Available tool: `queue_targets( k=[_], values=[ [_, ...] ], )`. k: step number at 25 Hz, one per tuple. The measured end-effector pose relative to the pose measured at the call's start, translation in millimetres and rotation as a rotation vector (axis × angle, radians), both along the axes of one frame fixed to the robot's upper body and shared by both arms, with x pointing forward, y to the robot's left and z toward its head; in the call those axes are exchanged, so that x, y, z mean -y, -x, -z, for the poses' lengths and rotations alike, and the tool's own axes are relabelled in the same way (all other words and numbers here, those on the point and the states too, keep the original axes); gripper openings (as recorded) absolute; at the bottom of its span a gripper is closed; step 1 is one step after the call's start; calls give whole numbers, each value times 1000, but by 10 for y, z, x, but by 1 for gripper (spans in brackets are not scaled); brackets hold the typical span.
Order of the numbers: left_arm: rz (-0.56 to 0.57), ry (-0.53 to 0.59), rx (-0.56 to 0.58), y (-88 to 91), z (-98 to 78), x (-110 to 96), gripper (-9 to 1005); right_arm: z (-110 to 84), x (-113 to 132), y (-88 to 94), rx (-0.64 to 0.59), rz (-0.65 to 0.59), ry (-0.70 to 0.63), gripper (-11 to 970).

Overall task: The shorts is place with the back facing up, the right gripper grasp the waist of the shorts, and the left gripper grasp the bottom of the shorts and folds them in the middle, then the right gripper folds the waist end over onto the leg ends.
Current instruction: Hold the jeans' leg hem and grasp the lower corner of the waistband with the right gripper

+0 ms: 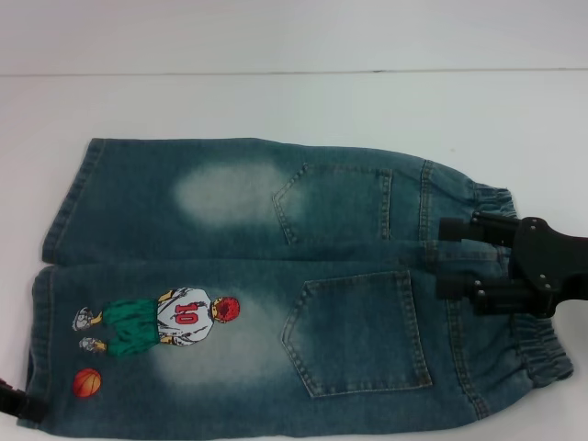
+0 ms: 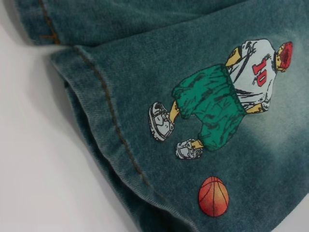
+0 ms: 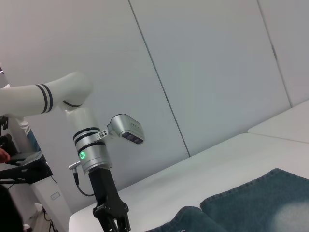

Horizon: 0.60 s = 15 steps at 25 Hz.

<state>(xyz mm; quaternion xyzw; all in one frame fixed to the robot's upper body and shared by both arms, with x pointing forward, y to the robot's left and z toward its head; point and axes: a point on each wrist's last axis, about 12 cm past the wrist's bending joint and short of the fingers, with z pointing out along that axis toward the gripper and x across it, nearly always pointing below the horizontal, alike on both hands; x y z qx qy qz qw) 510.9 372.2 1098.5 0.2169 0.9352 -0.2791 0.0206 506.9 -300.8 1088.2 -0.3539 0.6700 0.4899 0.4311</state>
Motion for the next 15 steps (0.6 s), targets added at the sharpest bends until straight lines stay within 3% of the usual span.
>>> queue_targets(
  k=[15],
  values=[
    [-9,-17,8,-28,-34,-25,330,0,0,0,-1,0,0,940]
  ],
)
